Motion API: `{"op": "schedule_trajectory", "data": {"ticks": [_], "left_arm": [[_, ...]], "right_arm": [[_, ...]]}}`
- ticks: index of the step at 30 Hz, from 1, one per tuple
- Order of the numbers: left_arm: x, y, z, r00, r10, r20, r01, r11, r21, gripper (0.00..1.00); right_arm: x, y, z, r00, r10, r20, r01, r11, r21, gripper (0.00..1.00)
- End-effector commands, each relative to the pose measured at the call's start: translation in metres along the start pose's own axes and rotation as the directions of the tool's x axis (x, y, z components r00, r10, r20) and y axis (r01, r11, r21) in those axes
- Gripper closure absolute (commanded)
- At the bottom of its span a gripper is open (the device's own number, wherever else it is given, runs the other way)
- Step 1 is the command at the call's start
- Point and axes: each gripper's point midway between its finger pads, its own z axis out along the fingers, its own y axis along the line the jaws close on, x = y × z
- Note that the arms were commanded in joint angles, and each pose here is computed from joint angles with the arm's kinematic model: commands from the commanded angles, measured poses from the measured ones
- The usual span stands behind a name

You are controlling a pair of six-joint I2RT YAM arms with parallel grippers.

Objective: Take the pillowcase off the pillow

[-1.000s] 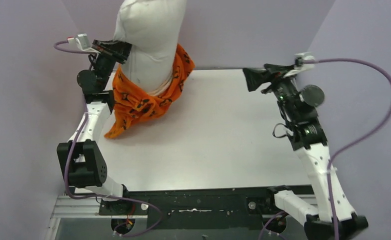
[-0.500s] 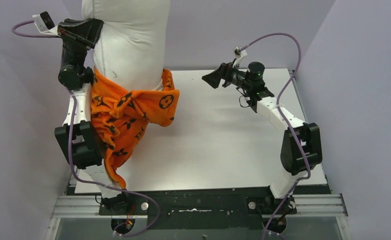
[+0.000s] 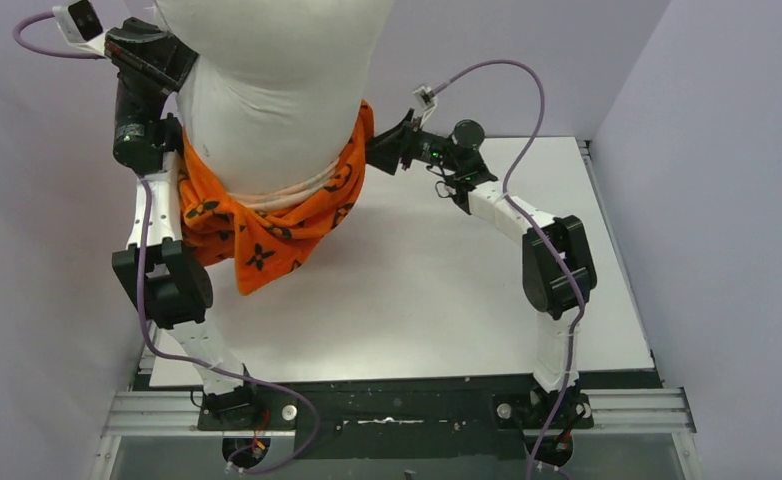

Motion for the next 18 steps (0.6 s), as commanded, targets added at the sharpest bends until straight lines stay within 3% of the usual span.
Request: {"op": "schedule_trajectory", "data": {"ticks": [1, 4, 5, 10, 14, 18], "left_arm": [[-0.007, -0.088, 0.005, 0.998, 0.003, 0.061, -0.024, 0.94, 0.34, 1.0], [-0.009, -0.091, 0.002, 0.998, -0.012, 0.067, -0.013, 0.932, 0.363, 1.0], [-0.008, -0.092, 0.002, 0.998, -0.01, 0.066, -0.015, 0.931, 0.365, 1.0], [-0.008, -0.09, 0.002, 0.997, 0.003, 0.075, -0.03, 0.933, 0.358, 1.0], [-0.014, -0.093, 0.001, 0.995, 0.001, 0.099, -0.039, 0.922, 0.384, 1.0], [-0.032, -0.101, -0.001, 0.984, 0.013, 0.176, -0.085, 0.908, 0.411, 1.0]], "right_arm": [[-0.008, 0.052, 0.031, 0.994, -0.108, -0.002, 0.106, 0.984, -0.143, 0.24], [0.004, 0.047, 0.04, 0.997, -0.08, -0.018, 0.076, 0.986, -0.15, 0.34], [0.007, 0.045, 0.041, 0.998, -0.068, -0.018, 0.064, 0.986, -0.152, 0.42], [0.021, 0.037, 0.048, 0.999, -0.022, -0.033, 0.017, 0.989, -0.15, 0.99], [0.041, 0.015, 0.041, 0.999, 0.027, -0.04, -0.029, 0.998, -0.05, 1.0], [0.09, -0.028, 0.016, 0.986, 0.156, -0.052, -0.146, 0.976, 0.163, 1.0]]}}
